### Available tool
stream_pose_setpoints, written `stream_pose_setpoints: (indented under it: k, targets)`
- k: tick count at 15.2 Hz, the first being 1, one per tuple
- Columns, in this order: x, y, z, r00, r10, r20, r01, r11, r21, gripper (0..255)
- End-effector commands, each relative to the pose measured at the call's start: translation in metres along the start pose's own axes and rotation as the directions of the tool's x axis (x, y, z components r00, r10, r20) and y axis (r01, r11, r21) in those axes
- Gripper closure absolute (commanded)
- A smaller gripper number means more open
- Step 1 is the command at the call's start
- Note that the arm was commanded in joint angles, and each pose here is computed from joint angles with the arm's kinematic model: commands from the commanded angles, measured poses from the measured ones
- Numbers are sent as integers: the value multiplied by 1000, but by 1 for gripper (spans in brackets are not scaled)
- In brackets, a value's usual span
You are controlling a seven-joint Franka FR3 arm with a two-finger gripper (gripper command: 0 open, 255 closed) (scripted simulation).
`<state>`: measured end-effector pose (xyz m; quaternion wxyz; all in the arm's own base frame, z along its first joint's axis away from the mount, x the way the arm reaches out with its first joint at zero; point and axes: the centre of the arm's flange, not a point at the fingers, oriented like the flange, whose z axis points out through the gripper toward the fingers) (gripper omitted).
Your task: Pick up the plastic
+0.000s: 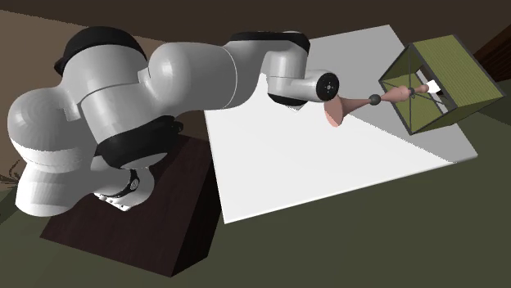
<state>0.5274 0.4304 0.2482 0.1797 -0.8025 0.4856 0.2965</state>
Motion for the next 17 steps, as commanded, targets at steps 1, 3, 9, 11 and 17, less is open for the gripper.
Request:
stream_pose_setpoints:
  k: [1, 3, 9, 11, 17]
  targets:
    - [-2, 1, -1, 1000, 2, -1, -2, 1000, -4, 255]
    - [-9, 1, -9, 1000, 2, -1, -2, 1000, -4, 255]
    - [-29, 1, -33, 1000, 2, -1, -2, 1000, -4, 255]
    - [-36, 1, -41, 1000, 2, -1, -2, 1000, -4, 255]
    - [-50, 1, -58, 1000, 2, -1, -2, 1000, -4, 255]
